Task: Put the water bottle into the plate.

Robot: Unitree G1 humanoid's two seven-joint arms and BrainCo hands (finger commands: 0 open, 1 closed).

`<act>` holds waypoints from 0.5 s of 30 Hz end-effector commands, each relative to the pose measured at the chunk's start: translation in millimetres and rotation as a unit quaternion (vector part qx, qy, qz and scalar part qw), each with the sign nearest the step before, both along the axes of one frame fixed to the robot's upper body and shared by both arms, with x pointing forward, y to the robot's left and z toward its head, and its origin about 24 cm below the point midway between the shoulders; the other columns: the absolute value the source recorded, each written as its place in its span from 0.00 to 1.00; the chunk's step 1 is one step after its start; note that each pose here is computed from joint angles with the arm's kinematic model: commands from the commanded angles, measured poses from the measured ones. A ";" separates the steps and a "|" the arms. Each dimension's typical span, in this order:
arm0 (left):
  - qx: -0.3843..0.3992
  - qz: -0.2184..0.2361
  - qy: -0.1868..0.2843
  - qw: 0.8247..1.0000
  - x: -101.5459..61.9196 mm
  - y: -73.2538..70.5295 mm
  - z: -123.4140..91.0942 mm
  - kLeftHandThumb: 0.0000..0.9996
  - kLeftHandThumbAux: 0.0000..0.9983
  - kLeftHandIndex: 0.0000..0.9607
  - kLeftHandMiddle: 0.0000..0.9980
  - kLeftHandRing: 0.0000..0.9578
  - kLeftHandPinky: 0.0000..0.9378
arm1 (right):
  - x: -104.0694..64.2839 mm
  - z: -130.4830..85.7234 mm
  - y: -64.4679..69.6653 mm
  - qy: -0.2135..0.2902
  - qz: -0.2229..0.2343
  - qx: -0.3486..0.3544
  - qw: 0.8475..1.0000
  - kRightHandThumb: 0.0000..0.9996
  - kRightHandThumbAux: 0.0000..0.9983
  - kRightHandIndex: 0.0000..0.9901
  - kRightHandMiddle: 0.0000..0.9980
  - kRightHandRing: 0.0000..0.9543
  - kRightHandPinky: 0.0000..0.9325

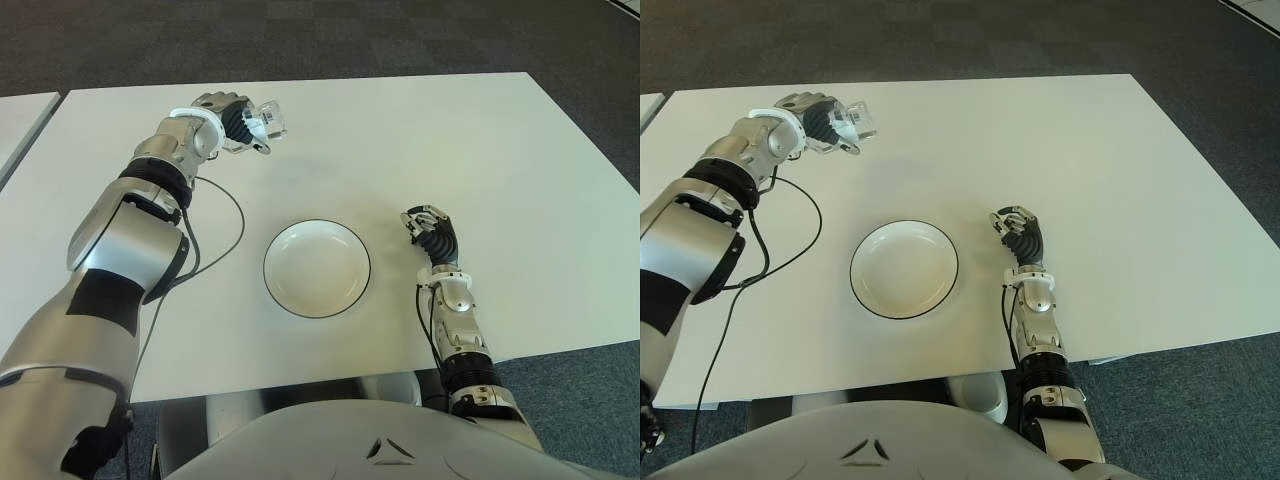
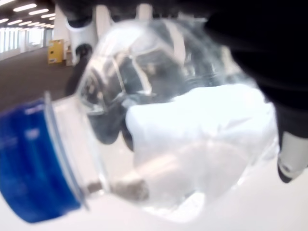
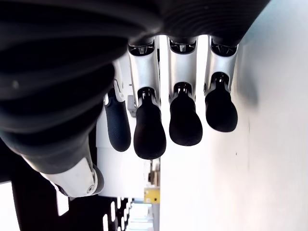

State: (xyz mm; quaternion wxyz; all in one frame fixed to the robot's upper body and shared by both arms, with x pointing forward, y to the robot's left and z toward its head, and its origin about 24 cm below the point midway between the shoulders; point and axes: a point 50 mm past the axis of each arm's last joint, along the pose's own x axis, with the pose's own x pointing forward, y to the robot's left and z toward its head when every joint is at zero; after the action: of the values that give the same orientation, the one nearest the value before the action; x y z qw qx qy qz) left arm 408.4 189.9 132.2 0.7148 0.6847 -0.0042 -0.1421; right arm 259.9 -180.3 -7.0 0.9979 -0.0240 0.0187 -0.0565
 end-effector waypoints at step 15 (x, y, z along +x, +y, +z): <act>-0.033 -0.245 -0.059 0.967 -33.2 -44.3 17.2 0.85 0.67 0.41 0.53 0.91 0.89 | 3.6 1.1 1.6 -0.001 0.005 0.003 1.000 0.70 0.73 0.44 0.76 0.78 0.77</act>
State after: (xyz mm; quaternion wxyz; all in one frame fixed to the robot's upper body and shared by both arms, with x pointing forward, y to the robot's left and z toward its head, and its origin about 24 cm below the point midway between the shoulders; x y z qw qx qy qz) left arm 387.1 146.7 165.5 0.6785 0.6600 -0.2153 -0.2401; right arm 264.3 -179.2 -2.8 0.9983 -0.0245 0.0107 -0.0526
